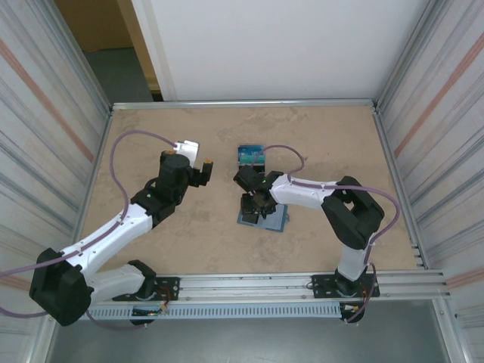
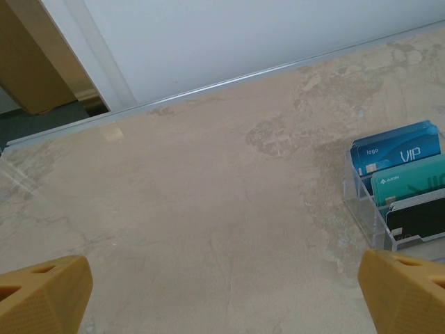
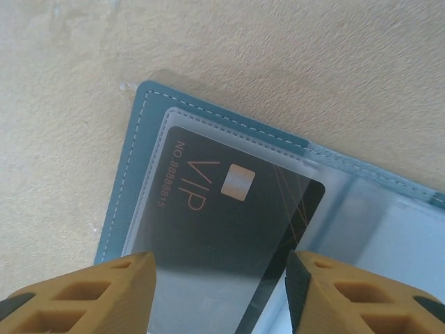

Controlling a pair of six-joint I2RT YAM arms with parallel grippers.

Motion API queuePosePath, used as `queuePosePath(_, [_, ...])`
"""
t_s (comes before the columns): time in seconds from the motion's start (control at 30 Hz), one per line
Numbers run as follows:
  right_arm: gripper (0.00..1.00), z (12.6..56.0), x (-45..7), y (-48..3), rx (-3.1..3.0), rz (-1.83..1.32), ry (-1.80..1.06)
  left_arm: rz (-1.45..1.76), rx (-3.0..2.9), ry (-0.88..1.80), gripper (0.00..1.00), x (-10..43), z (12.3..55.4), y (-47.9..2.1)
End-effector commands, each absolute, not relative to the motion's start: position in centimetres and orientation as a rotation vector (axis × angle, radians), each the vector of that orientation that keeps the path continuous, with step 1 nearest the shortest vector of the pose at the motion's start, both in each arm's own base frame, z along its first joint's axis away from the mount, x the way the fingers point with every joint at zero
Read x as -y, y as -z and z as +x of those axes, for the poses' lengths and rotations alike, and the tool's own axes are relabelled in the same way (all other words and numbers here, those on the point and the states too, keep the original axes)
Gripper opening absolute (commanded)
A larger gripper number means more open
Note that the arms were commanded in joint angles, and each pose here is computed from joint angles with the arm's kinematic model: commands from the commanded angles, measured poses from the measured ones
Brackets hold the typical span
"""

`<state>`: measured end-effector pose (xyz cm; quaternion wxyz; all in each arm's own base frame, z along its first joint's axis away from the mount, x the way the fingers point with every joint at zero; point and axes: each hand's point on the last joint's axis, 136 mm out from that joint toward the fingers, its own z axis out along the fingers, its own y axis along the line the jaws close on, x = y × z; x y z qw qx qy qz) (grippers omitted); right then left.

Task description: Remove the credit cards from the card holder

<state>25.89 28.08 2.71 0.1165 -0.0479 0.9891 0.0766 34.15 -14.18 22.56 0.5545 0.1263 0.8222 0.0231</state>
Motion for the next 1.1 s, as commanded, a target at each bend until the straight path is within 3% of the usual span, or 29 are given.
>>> queuePosePath(0.0, [0.53, 26.1, -28.8, -2.2, -2.918, -0.171, -0.249, 0.270, -1.942, -0.038, 0.99, 14.0, 34.3, -23.1])
queuePosePath(0.33, [0.49, 23.4, -32.4, -1.8, -2.944, -0.467, -0.372, 0.273, -1.951, -0.041, 0.99, 14.0, 34.2, -22.9])
queuePosePath(0.57, [0.48, 22.1, -31.4, -2.4, -2.962, -0.512, -0.379, 0.295, -1.981, -0.055, 0.99, 13.8, 33.7, -22.0])
queuePosePath(0.87, [0.47, 22.7, -30.3, -6.5, -2.883, -0.344, -0.592, 0.522, -2.048, -0.129, 0.99, 16.2, 30.6, -17.0])
queuePosePath(1.07, [0.32, 22.7, -29.6, -6.7, -2.890, -0.136, -0.657, 0.707, -2.109, -0.238, 0.99, 18.2, 27.9, -12.5])
